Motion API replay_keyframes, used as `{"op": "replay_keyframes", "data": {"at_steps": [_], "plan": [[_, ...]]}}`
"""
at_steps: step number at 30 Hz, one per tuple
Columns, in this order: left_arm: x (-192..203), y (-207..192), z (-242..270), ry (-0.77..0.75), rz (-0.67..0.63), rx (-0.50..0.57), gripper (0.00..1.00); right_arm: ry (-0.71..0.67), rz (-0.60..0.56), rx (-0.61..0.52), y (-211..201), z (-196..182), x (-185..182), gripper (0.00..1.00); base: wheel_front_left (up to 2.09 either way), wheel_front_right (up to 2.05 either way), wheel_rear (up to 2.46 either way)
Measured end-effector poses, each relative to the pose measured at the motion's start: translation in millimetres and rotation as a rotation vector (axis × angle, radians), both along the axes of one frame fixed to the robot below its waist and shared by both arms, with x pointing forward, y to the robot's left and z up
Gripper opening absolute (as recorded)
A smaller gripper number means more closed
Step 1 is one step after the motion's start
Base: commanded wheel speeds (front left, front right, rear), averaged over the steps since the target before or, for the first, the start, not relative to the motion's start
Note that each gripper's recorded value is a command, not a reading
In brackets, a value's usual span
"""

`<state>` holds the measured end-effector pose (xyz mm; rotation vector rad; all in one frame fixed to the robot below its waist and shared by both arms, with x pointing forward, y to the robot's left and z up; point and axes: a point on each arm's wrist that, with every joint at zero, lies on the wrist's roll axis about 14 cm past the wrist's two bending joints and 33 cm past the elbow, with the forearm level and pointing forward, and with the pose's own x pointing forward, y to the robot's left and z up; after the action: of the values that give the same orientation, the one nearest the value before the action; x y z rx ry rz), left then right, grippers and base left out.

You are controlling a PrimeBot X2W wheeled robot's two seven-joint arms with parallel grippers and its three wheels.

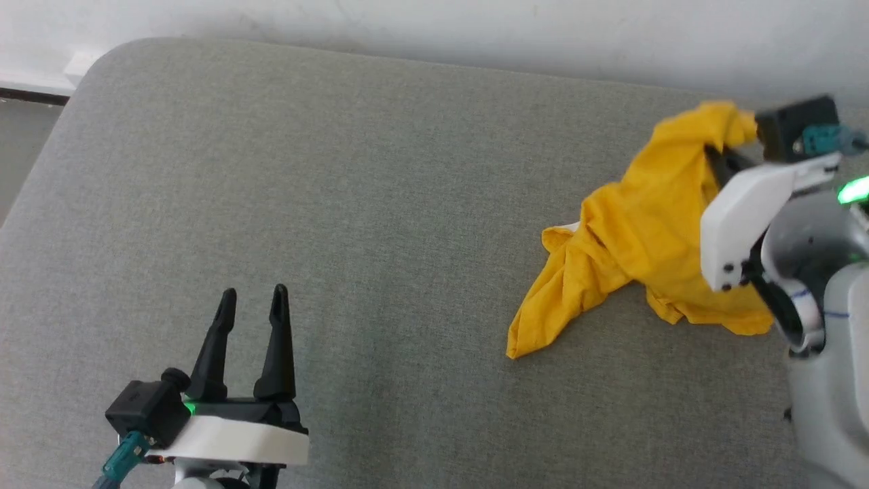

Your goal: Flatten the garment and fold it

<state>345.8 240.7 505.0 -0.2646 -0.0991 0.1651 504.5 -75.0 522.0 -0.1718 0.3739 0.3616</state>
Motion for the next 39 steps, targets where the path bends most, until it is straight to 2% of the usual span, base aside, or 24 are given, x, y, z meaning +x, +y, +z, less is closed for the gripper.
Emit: {"op": "replay_keyframes", "data": {"at_steps": [5, 8, 14, 18, 19, 20, 21, 22, 27, 31, 35, 39], "plan": [[5, -5, -6, 0.017, -0.015, -0.009, 1.00, -0.153, 0.045, -0.042, 12, 52, 34, 0.00, 0.00, 0.00, 0.00], [12, -7, -11, 0.029, -0.022, -0.018, 1.00, -0.179, 0.058, -0.075, 20, 61, 59, 0.00, 0.00, 0.00, 0.00], [29, -9, -18, 0.044, -0.034, -0.029, 1.00, -0.190, 0.032, -0.169, 21, 50, 114, 0.00, 0.00, 0.00, 0.00], [34, -6, -27, 0.069, -0.024, -0.036, 1.00, -0.089, 0.033, -0.187, 31, 8, 133, 0.00, 0.00, 0.00, 0.00], [35, -6, -29, 0.075, -0.024, -0.039, 1.00, -0.064, 0.034, -0.200, 33, -4, 136, 0.03, 0.00, 0.00, 0.00], [36, -6, -30, 0.080, -0.025, -0.039, 1.00, -0.035, 0.035, -0.212, 34, -16, 138, 0.20, 0.00, 0.00, 0.00], [37, -6, -32, 0.084, -0.024, -0.041, 1.00, -0.005, 0.031, -0.210, 36, -28, 140, 0.45, 0.00, 0.00, 0.00], [38, -5, -33, 0.089, -0.022, -0.040, 1.00, 0.019, 0.030, -0.212, 37, -38, 141, 1.00, 0.00, 0.00, 0.00], [41, 0, -44, 0.122, -0.008, -0.036, 1.00, 0.067, 0.055, -0.201, 55, -73, 146, 1.00, 0.00, 0.00, 0.00], [42, 1, -48, 0.134, -0.008, -0.036, 1.00, 0.064, 0.069, -0.161, 66, -78, 144, 1.00, 0.00, 0.00, 0.00], [44, 0, -43, 0.118, -0.012, -0.023, 1.00, 0.008, 0.046, -0.102, 63, -56, 146, 1.00, 0.00, 0.00, 0.00], [39, 2, -34, 0.095, -0.009, -0.011, 1.00, -0.116, 0.027, -0.009, 58, -11, 142, 1.00, 0.00, 0.00, 0.00]]}}
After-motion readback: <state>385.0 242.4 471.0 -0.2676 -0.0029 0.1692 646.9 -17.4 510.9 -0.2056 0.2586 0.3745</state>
